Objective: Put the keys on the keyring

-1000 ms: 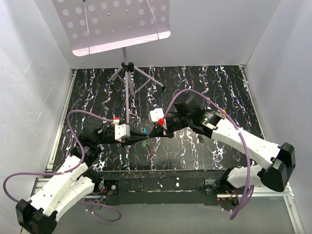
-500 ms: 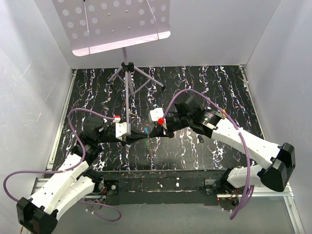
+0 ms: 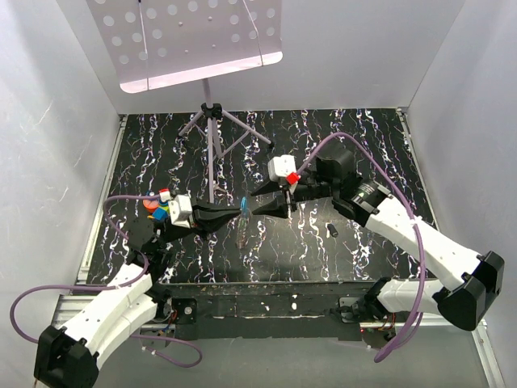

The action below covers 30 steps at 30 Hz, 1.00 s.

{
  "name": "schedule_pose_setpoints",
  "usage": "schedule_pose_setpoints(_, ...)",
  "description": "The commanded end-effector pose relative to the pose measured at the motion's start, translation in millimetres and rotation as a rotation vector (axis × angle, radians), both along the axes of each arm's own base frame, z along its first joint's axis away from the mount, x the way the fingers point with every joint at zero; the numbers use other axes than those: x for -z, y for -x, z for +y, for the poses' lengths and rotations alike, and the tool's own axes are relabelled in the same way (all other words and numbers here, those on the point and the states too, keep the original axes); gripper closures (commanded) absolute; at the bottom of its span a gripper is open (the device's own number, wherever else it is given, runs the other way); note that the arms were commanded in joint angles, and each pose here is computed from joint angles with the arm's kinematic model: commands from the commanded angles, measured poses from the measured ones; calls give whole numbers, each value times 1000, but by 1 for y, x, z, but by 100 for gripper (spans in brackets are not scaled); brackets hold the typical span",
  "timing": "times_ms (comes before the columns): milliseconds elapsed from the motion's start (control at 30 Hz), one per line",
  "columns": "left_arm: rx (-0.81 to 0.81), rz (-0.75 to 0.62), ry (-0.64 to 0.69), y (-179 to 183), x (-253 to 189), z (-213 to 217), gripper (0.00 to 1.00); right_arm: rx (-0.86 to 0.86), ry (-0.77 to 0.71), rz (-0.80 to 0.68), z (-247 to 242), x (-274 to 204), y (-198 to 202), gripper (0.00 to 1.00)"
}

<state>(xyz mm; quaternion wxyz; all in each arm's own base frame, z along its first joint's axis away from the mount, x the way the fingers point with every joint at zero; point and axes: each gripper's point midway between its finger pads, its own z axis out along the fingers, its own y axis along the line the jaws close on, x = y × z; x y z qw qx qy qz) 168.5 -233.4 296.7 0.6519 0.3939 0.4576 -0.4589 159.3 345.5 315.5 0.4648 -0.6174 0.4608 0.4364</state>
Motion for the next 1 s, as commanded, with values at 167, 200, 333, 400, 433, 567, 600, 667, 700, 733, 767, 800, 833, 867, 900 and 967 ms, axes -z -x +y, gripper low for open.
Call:
schedule_pose_setpoints(167,37,-88,356,16,-75,17,100,-64,-168,-30,3,-38,9,44)
schedule_pose_setpoints(200,43,-85,363,16,-76,16,100,-59,-175,-24,3,-40,8,44)
schedule_pose_setpoints(333,51,-93,372,18,-78,17,100,-65,-190,-2,4,-45,10,46)
schedule_pose_setpoints(400,57,-94,369,19,-79,16,100,-66,-201,9,5,-49,10,48)
schedule_pose_setpoints(433,56,-90,367,18,-77,16,100,-66,-212,8,6,-52,10,50)
schedule_pose_setpoints(567,60,-87,364,19,-76,16,100,-78,-228,23,8,-56,11,57)
schedule_pose_setpoints(600,63,-88,364,20,-77,16,100,-86,-231,31,8,-58,12,58)
schedule_pose_setpoints(667,64,-86,363,19,-76,15,100,-93,-235,46,10,-59,13,61)
schedule_pose_setpoints(700,64,-87,363,20,-76,16,100,-97,-239,49,10,-60,13,62)
schedule_pose_setpoints(733,64,-87,363,20,-76,16,100,-102,-240,51,10,-61,14,64)
schedule_pose_setpoints(767,63,-86,362,19,-75,15,100,-108,-240,54,10,-61,15,65)
schedule_pose_setpoints(800,63,-87,361,19,-75,16,100,-117,-240,60,10,-61,17,66)
schedule_pose_setpoints(833,63,-87,361,19,-75,16,100,-121,-237,64,10,-61,18,67)
schedule_pose_setpoints(867,62,-86,361,19,-75,15,100,-127,-235,70,11,-60,20,67)
schedule_pose_setpoints(900,62,-85,360,19,-74,15,100,-129,-236,71,10,-60,20,68)
schedule_pose_setpoints(967,63,-85,361,19,-74,15,100,-136,-235,77,12,-59,22,69)
